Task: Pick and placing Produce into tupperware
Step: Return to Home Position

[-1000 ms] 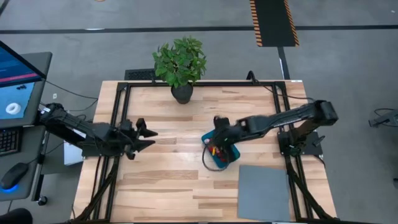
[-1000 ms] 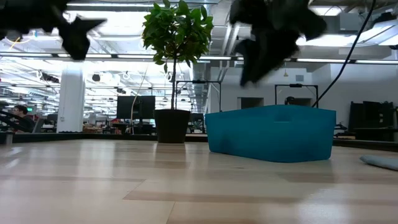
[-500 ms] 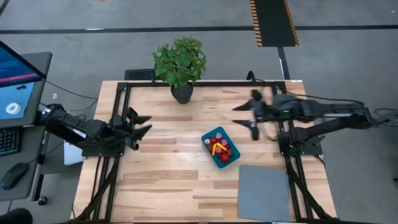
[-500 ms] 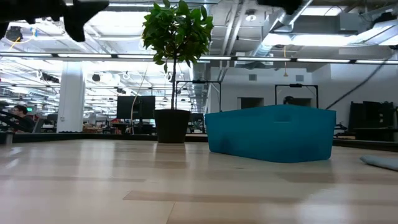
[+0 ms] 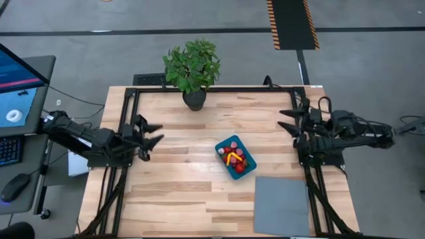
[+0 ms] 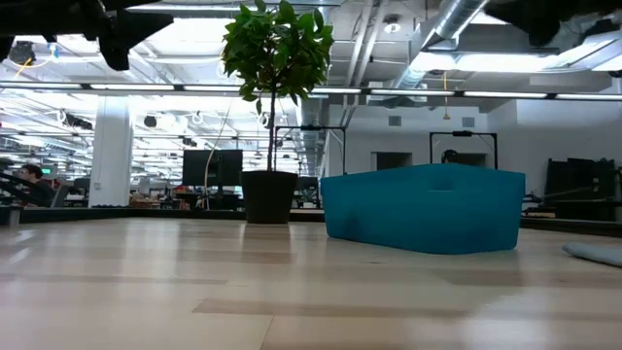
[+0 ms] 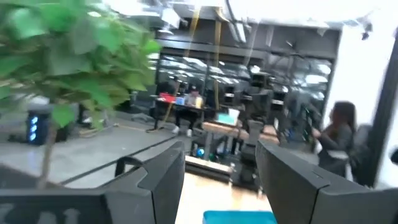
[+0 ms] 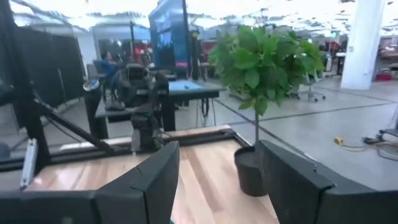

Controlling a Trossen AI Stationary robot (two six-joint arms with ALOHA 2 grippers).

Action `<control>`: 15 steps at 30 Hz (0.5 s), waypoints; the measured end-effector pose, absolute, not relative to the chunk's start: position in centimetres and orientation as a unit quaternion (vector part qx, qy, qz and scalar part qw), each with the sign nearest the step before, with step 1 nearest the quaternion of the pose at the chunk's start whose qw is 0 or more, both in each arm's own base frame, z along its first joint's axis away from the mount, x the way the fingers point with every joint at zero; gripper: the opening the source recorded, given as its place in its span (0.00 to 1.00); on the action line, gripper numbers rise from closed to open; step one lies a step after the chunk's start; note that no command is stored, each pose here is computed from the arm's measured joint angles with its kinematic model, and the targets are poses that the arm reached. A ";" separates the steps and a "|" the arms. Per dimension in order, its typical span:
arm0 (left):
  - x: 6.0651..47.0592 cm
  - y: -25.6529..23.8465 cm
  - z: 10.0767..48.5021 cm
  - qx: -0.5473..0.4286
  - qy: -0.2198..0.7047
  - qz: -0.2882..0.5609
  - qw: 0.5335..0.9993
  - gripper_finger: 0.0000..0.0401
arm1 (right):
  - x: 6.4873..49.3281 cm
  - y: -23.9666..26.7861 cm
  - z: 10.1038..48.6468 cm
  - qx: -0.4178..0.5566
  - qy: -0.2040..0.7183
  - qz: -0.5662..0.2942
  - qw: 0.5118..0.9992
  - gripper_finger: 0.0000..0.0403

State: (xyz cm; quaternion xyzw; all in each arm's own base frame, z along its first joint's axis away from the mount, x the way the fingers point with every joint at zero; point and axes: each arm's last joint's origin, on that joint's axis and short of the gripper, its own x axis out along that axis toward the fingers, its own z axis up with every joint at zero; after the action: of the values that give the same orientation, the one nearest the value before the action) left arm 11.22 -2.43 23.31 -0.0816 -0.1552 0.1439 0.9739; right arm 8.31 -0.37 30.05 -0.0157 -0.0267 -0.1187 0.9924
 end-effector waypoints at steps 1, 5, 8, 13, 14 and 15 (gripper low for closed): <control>11.3 -2.5 23.2 -0.067 -0.149 0.135 0.977 0.47 | 8.0 -0.4 29.4 -0.013 -0.026 -0.117 0.993 0.60; 11.7 -2.7 22.9 -0.039 -0.140 0.072 0.987 0.47 | 7.0 -0.4 27.6 -0.007 -0.039 -0.117 0.992 0.60; 11.8 -2.4 22.8 -0.035 -0.135 0.068 0.988 0.47 | 6.7 -0.5 25.7 -0.004 -0.035 -0.120 0.992 0.60; 12.2 -1.3 22.1 -0.052 -0.104 0.110 0.987 0.47 | 6.7 -0.6 23.6 0.020 -0.005 -0.136 0.990 0.60; 12.2 -1.2 22.1 -0.051 -0.104 0.101 0.988 0.47 | 6.8 -0.7 23.3 0.029 0.004 -0.144 0.989 0.60; 12.3 -1.1 22.1 -0.049 -0.104 0.088 0.990 0.47 | 6.9 -0.8 23.4 0.035 0.001 -0.171 0.985 0.60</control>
State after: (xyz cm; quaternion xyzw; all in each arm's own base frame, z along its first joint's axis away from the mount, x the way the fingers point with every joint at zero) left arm 12.32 -1.15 22.08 -0.0489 -0.1036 0.0877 0.9895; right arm 6.89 -0.82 23.44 0.0351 0.0009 -0.1710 0.9847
